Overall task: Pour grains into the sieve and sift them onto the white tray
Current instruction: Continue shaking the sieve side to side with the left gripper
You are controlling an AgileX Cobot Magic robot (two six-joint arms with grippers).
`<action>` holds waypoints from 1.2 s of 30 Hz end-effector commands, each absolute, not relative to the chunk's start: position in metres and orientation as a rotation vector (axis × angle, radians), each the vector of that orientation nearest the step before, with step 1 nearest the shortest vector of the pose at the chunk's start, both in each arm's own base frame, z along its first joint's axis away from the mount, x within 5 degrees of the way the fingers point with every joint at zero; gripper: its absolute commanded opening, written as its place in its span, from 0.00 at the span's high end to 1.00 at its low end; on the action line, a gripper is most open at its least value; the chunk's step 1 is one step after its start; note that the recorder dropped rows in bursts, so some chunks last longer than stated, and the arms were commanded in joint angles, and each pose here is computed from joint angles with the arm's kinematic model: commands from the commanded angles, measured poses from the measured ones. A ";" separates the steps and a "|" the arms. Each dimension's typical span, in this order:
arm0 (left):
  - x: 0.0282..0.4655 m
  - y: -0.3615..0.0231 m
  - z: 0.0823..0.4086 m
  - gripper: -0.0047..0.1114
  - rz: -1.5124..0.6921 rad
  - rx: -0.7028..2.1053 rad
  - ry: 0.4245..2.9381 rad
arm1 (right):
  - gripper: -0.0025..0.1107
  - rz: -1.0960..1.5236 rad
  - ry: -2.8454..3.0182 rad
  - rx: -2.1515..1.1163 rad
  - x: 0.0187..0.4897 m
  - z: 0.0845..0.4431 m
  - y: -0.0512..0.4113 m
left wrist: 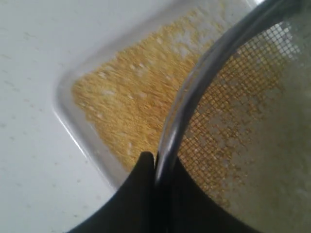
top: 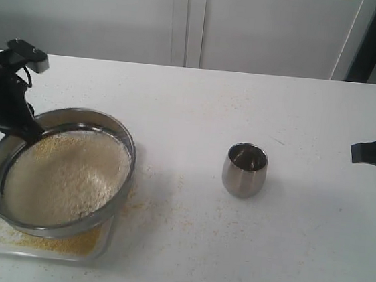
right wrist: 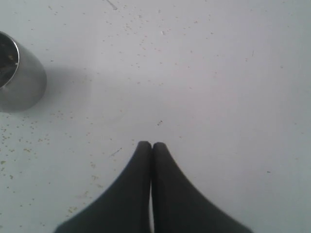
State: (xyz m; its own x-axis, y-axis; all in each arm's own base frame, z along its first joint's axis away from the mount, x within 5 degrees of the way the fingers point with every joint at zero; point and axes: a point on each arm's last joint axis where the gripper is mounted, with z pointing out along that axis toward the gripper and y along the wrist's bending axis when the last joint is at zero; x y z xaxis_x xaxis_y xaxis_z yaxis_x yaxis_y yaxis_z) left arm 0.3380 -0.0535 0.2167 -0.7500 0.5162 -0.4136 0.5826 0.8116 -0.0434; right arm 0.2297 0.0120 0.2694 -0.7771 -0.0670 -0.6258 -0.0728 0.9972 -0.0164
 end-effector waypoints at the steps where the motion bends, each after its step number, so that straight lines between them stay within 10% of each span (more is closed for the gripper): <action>1: 0.348 -0.039 0.228 0.96 -0.362 0.055 2.647 | 0.98 0.008 2.445 -0.094 0.230 0.273 0.011; 7: 0.332 -0.054 0.223 0.96 -0.276 1.003 2.560 | 0.98 0.008 2.445 -0.094 0.230 0.273 0.011; 14: 0.345 -0.035 0.226 0.96 -0.371 0.078 2.685 | 0.98 0.008 2.445 -0.094 0.230 0.273 0.011; 17: 0.344 -0.038 0.226 0.96 -0.357 0.178 2.680 | 0.98 0.008 2.445 -0.094 0.230 0.273 0.011; 22: 0.328 -0.057 0.222 0.96 -0.291 1.150 2.527 | 0.98 0.008 2.445 -0.094 0.230 0.273 0.011; 29: 0.347 -0.035 0.227 0.96 -0.373 -0.009 2.668 | 0.98 0.008 2.445 -0.094 0.230 0.273 0.011; 36: 0.331 -0.043 0.221 0.96 -0.372 0.606 2.743 | 0.98 0.008 2.445 -0.094 0.230 0.273 0.011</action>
State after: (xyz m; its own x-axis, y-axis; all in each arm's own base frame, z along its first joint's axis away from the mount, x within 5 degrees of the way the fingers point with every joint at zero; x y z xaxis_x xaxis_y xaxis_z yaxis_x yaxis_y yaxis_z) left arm 0.3444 -0.0353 0.2193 -0.8892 0.1868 -0.4177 0.2744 0.9482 -0.1600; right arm 0.2297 0.0120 0.2694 -0.7771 -0.0670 -0.6258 -0.0728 0.9972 -0.0164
